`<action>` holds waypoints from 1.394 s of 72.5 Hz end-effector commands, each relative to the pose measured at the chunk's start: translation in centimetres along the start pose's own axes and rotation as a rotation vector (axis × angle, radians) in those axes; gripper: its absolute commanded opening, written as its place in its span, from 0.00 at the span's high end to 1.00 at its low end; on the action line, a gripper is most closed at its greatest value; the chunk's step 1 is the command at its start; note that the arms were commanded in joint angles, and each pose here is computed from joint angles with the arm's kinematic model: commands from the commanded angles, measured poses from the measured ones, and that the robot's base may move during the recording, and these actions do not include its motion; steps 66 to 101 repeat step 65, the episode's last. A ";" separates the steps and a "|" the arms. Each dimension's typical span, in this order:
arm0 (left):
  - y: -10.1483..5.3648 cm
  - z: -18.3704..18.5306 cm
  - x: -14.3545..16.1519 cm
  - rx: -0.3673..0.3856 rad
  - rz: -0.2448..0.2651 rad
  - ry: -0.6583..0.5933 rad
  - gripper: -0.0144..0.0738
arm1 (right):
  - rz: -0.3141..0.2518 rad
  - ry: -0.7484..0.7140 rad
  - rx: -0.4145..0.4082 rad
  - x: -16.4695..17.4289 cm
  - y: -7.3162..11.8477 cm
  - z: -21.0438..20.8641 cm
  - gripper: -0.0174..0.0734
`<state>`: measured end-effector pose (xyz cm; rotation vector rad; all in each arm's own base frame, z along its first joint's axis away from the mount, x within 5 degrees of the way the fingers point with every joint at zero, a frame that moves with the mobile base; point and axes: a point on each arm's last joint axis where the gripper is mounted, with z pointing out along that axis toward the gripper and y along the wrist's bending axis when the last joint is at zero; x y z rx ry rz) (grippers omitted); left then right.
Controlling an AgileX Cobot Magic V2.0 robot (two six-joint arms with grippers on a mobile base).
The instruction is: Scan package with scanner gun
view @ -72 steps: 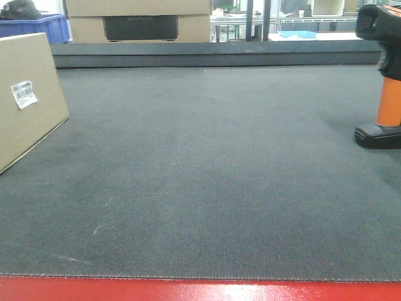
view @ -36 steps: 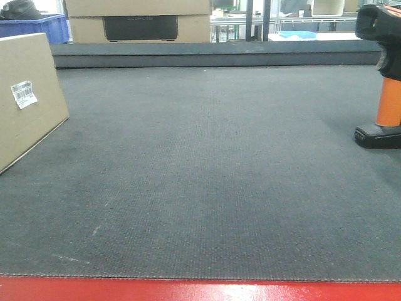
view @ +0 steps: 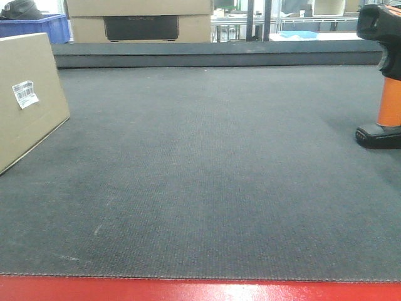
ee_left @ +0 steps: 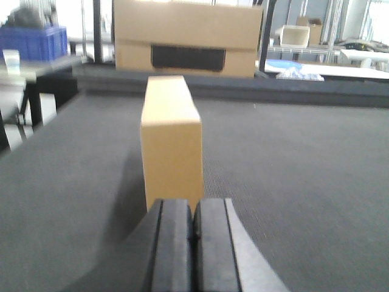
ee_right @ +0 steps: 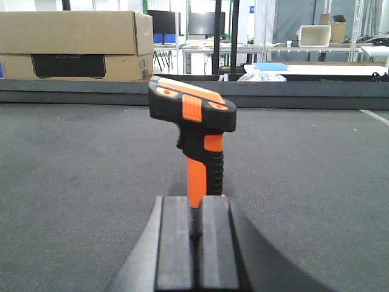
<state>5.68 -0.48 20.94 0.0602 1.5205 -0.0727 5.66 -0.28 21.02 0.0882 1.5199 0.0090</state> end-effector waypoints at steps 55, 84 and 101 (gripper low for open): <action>-0.1 -0.1 -0.6 0.007 0.020 -0.062 0.96 | -0.006 -0.017 0.001 -0.1 0.0 0.0 0.99; -0.1 -0.1 -0.6 0.007 0.020 -0.062 0.96 | -0.006 -0.017 0.001 -0.1 0.0 0.0 0.99; -0.1 -0.1 -0.6 0.007 0.020 -0.062 0.96 | -0.006 -0.017 0.001 -0.1 0.0 0.0 0.99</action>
